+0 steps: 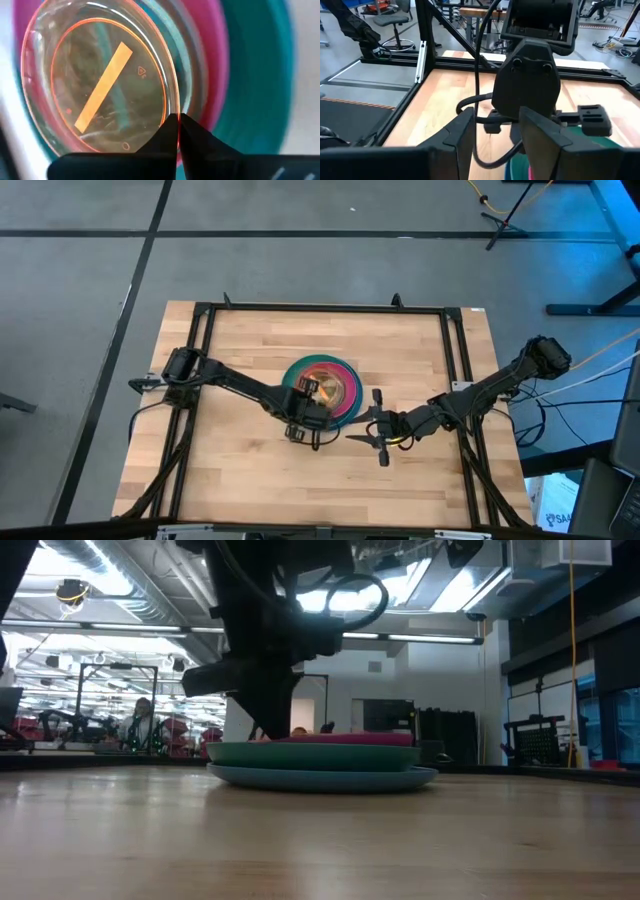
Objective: Stack plastic plates
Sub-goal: Stack the transparent orange plate on top of the transparent blue plate, then return to Home Position
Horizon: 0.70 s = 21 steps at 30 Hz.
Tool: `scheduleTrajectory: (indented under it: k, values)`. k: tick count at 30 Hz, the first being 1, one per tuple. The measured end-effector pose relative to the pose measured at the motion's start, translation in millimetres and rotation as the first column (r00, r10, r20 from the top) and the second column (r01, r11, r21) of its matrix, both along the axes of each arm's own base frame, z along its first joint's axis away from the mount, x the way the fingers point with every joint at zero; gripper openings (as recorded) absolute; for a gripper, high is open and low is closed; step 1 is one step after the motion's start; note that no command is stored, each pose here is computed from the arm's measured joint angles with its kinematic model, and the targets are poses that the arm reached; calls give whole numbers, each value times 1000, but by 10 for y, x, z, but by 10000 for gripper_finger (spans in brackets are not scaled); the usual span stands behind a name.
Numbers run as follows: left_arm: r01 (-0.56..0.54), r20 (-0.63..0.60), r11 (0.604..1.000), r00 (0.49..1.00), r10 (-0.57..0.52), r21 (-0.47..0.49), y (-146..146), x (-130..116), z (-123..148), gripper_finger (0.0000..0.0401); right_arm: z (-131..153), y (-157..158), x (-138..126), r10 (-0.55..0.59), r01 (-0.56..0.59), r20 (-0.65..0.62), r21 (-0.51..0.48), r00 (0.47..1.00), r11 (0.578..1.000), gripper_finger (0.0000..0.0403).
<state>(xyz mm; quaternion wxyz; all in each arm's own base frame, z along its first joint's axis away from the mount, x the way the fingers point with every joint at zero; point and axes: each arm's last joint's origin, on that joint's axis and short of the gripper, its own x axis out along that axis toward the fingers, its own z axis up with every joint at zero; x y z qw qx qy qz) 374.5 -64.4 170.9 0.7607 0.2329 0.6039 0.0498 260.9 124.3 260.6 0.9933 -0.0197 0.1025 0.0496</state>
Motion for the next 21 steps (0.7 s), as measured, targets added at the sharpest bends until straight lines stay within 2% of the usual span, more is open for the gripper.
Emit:
scheduleTrajectory:
  k: [4, 13, 18, 21]
  values:
    - [8, 28, 999, 1000, -6, -46, -19, 30, 4, 10, 0, 6, -3, 4, -4, 0, 0, 1000, 1000, 150]
    - [-25, 38, 997, 999, 28, -72, -43, 36, 34, 93, -16, 7, -7, 12, -12, -17, -5, 1000, 1000, 150]
    - [22, 35, 997, 999, -20, -76, -224, 8, 222, 104, -2, -4, 3, 9, -9, -2, -8, 1000, 1000, 150]
    - [52, 90, 996, 995, -46, -75, -315, -60, 420, 105, 11, -32, 14, 4, -4, 8, -11, 1000, 1000, 150]
